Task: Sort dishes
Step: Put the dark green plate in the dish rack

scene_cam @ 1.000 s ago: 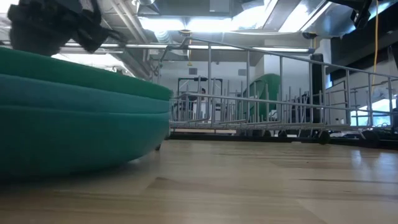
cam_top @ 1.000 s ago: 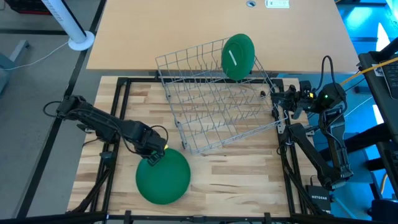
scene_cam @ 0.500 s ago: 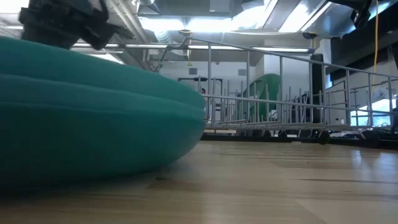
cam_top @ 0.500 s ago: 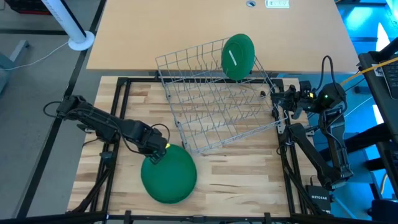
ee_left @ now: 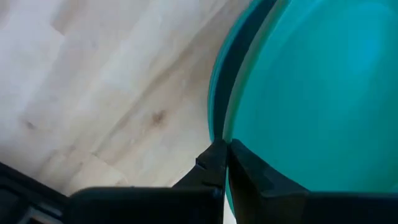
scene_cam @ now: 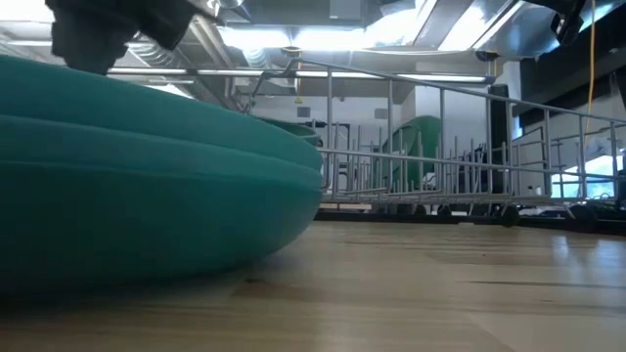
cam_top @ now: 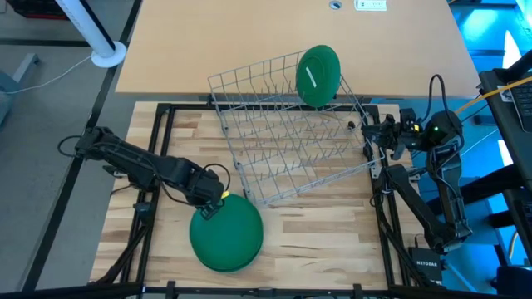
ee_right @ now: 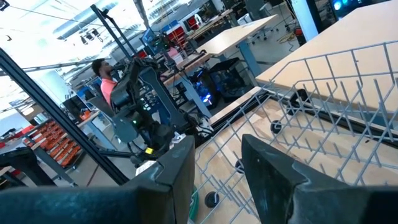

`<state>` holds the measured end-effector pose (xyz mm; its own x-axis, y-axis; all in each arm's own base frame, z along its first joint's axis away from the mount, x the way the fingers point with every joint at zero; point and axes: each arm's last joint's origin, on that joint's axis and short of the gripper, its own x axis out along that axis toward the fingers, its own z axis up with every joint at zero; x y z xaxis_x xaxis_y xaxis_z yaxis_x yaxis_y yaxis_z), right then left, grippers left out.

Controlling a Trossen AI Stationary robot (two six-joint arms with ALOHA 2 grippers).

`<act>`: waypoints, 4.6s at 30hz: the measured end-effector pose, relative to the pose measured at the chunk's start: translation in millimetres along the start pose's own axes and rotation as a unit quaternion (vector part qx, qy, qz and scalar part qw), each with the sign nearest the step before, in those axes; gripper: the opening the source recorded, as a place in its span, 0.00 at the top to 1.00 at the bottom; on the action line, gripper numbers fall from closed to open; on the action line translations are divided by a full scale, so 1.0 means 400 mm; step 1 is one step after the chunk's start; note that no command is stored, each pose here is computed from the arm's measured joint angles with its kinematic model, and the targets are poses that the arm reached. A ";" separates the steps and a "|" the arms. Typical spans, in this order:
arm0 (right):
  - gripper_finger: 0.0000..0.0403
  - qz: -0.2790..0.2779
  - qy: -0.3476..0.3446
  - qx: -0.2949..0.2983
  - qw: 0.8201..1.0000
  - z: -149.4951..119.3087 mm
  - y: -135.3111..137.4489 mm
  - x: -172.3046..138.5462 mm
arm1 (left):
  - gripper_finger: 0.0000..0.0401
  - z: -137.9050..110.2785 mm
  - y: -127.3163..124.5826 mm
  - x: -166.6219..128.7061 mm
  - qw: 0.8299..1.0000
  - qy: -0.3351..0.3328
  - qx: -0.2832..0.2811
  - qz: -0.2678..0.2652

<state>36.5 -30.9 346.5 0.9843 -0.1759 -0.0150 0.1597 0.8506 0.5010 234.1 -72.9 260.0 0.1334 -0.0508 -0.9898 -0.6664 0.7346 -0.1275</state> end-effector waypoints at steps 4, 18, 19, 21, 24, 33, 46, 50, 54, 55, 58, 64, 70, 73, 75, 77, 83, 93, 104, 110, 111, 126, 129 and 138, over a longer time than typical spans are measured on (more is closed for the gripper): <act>0.66 0.000 0.000 0.015 1.000 0.000 0.000 0.000 | 1.00 0.007 -0.008 -0.047 1.000 -0.017 0.011 0.000; 0.66 0.018 -0.054 0.025 0.998 0.040 0.024 -0.003 | 1.00 0.007 -0.026 -0.166 0.997 -0.065 0.034 -0.008; 0.66 0.020 -0.059 0.020 0.998 0.043 0.027 -0.003 | 1.00 0.007 -0.027 -0.171 0.997 -0.066 0.035 -0.009; 0.66 0.021 -0.067 0.013 0.997 0.047 0.030 -0.004 | 1.00 0.009 -0.029 -0.182 0.996 -0.070 0.045 -0.015; 0.66 0.014 -0.075 0.019 0.997 0.049 0.029 -0.004 | 1.00 0.009 -0.030 -0.197 0.995 -0.073 0.060 -0.018; 0.66 0.012 -0.075 0.021 0.997 0.049 0.029 -0.004 | 1.00 0.013 -0.034 -0.266 0.989 -0.105 0.100 -0.042; 0.66 0.011 -0.075 0.024 0.997 0.048 0.028 -0.004 | 1.00 0.041 -0.023 -0.377 0.951 -0.291 0.102 0.009; 0.66 0.004 -0.087 0.051 0.995 0.051 0.028 -0.004 | 1.00 0.064 -0.013 -0.396 0.931 -0.352 0.089 0.045; 0.66 -0.001 -0.108 0.065 0.992 0.058 0.031 -0.006 | 1.00 0.093 -0.008 -0.408 0.911 -0.396 0.087 0.067; 0.66 0.002 -0.112 0.066 0.992 0.061 0.033 -0.006 | 1.00 0.100 -0.008 -0.411 0.908 -0.404 0.088 0.069; 0.66 0.006 -0.120 0.063 0.991 0.065 0.037 -0.007 | 1.00 0.120 -0.005 -0.418 0.900 -0.419 0.098 0.073; 0.66 -0.008 -0.152 0.059 0.987 0.073 0.039 -0.009 | 1.00 0.164 0.004 -0.439 0.873 -0.471 0.083 0.091; 0.66 -0.002 -0.154 0.105 0.983 0.073 0.039 -0.010 | 1.00 0.199 0.026 -0.461 0.833 -0.523 0.057 0.173; 0.66 -0.003 -0.155 0.111 0.982 0.074 0.038 -0.009 | 1.00 0.213 0.038 -0.468 0.822 -0.533 0.042 0.196; 0.66 -0.008 -0.160 0.110 0.981 0.075 0.037 -0.009 | 1.00 0.218 0.045 -0.468 0.822 -0.531 0.038 0.200; 0.66 -0.011 -0.164 0.107 0.981 0.075 0.036 -0.009 | 1.00 0.222 0.047 -0.464 0.825 -0.528 0.036 0.196; 0.66 -0.019 -0.170 0.088 0.981 0.076 0.035 -0.010 | 1.00 0.227 0.031 -0.411 0.849 -0.499 0.042 0.166; 0.66 0.023 -0.107 0.015 0.994 0.067 0.043 -0.007 | 1.00 0.226 0.021 -0.383 0.856 -0.479 0.079 0.177; 0.66 0.078 -0.049 -0.103 0.990 0.057 0.051 -0.005 | 0.85 0.223 0.011 -0.375 0.876 -0.442 0.151 0.125; 0.66 0.083 -0.093 -0.186 0.975 0.101 0.044 0.012 | 0.75 0.223 0.009 -0.375 0.877 -0.440 0.154 0.117; 0.66 0.090 -0.097 -0.196 0.972 0.111 0.041 0.018 | 0.75 0.223 0.009 -0.376 0.877 -0.440 0.153 0.116; 0.66 0.192 -0.036 -0.162 0.967 0.229 -0.062 0.250 | 0.75 0.223 0.010 -0.376 0.877 -0.440 0.154 0.118; 0.66 0.224 0.001 -0.176 0.959 0.201 -0.083 0.329 | 0.75 0.222 0.011 -0.375 0.879 -0.440 0.145 0.114; 0.66 0.241 0.084 -0.238 0.937 0.055 -0.084 0.519 | 0.75 0.211 0.023 -0.363 0.894 -0.411 0.128 0.124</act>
<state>233.8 -107.1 345.7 0.9423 0.3319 -0.0428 -0.3302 0.9430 0.0424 270.4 -1.7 407.8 0.5694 0.5720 -0.5904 -0.5741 0.7908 0.2124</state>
